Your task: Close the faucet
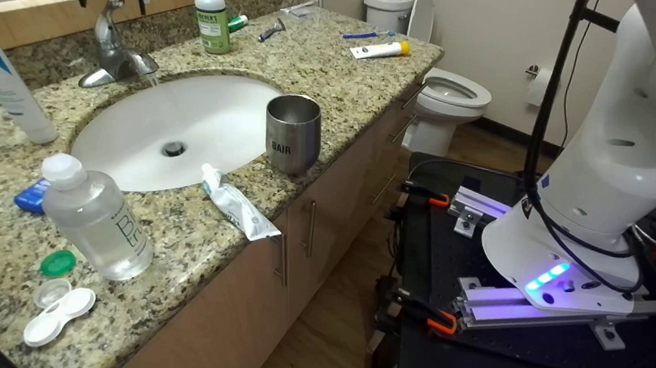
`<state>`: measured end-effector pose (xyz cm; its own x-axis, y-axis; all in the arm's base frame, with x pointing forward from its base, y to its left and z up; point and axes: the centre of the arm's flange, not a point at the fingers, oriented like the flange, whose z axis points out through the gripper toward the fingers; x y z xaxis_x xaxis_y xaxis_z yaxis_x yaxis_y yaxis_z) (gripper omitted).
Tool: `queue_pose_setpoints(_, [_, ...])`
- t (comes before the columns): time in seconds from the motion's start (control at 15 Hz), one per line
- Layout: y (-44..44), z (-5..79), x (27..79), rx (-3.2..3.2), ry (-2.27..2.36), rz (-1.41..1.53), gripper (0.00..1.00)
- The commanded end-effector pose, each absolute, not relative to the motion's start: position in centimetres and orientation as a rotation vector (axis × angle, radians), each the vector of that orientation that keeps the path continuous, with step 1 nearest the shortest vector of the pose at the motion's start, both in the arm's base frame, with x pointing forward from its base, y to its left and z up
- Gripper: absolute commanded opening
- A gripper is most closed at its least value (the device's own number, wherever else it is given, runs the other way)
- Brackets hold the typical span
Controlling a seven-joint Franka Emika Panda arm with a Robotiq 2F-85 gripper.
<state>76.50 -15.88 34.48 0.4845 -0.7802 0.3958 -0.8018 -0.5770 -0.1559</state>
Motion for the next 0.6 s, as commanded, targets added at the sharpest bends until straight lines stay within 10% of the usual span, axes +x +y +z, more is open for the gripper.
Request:
queue_pose_setpoints(0.0, [-15.8, 34.7, 76.2, 2.662, -1.412, 0.68, 1.0])
queue_pose_setpoints(0.53, [-16.1, 35.5, 75.6, 2.584, -1.525, 0.686, 1.0])
